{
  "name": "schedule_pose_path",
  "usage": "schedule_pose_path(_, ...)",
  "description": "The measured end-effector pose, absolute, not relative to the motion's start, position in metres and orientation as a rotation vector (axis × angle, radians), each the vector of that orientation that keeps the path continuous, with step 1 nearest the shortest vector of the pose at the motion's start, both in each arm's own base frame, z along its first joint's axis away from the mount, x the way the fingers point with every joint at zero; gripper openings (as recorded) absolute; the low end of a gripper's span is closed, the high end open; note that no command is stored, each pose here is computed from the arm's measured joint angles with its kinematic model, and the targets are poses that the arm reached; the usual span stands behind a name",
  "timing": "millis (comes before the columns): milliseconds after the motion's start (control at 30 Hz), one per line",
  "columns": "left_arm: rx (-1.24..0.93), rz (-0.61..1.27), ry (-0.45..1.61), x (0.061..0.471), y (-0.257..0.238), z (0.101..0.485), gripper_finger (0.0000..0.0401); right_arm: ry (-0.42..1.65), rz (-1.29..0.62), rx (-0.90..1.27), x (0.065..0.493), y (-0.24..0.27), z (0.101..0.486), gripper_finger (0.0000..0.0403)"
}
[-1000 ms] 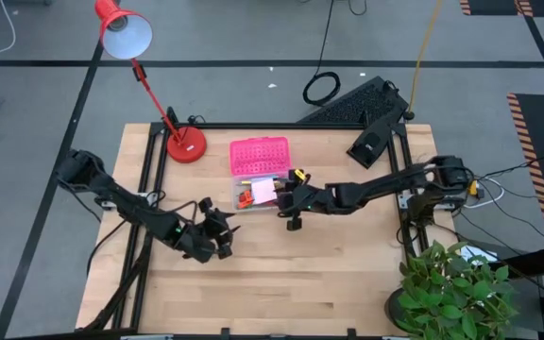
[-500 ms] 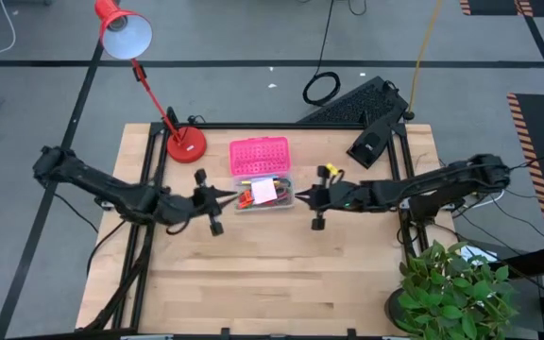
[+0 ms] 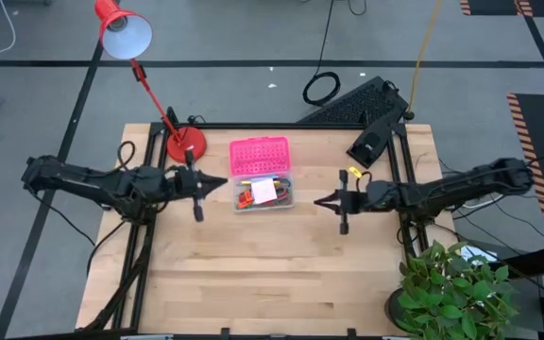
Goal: Pack school essentials
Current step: Return to Home Position
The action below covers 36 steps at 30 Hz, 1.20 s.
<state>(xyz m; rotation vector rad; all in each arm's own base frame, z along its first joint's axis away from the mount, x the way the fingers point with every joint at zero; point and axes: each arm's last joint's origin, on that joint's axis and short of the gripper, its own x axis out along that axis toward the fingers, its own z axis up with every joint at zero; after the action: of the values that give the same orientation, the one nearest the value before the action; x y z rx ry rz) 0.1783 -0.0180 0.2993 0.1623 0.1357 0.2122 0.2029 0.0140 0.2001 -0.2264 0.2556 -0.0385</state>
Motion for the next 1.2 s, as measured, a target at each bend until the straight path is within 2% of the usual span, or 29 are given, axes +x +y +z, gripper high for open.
schedule_pose_path(133, 0.146, 0.118, 0.18, 0.18, -0.023, 0.284, 0.0012, 0.211, -0.041, -0.22, 0.188, 0.013, 0.191, 0.0001)
schedule_pose_path(367, 0.159, 0.091, 0.165, 0.178, -0.024, 0.254, 0.0003, 0.147, -0.047, -0.217, 0.168, 0.011, 0.18, 0.0)
schedule_pose_path(633, 0.149, 0.09, 0.142, 0.175, -0.012, 0.224, 0.0014, 0.108, -0.05, -0.222, 0.152, 0.009, 0.172, 0.0)
schedule_pose_path(767, 0.134, 0.053, 0.117, 0.173, -0.007, 0.217, 0.0003, 0.105, -0.051, -0.222, 0.145, 0.009, 0.165, 0.0)
schedule_pose_path(900, 0.117, 0.053, 0.109, 0.173, -0.003, 0.215, 0.0012, 0.085, -0.052, -0.231, 0.14, 0.008, 0.161, 0.0)
schedule_pose_path(1067, 0.107, 0.038, 0.108, 0.173, -0.001, 0.215, 0.0005, -0.053, -0.026, -0.221, 0.135, 0.007, 0.173, 0.0)
schedule_pose_path(1200, 0.105, 0.028, 0.104, 0.173, -0.002, 0.215, 0.0008, -0.065, -0.003, -0.204, 0.134, 0.003, 0.174, 0.0)
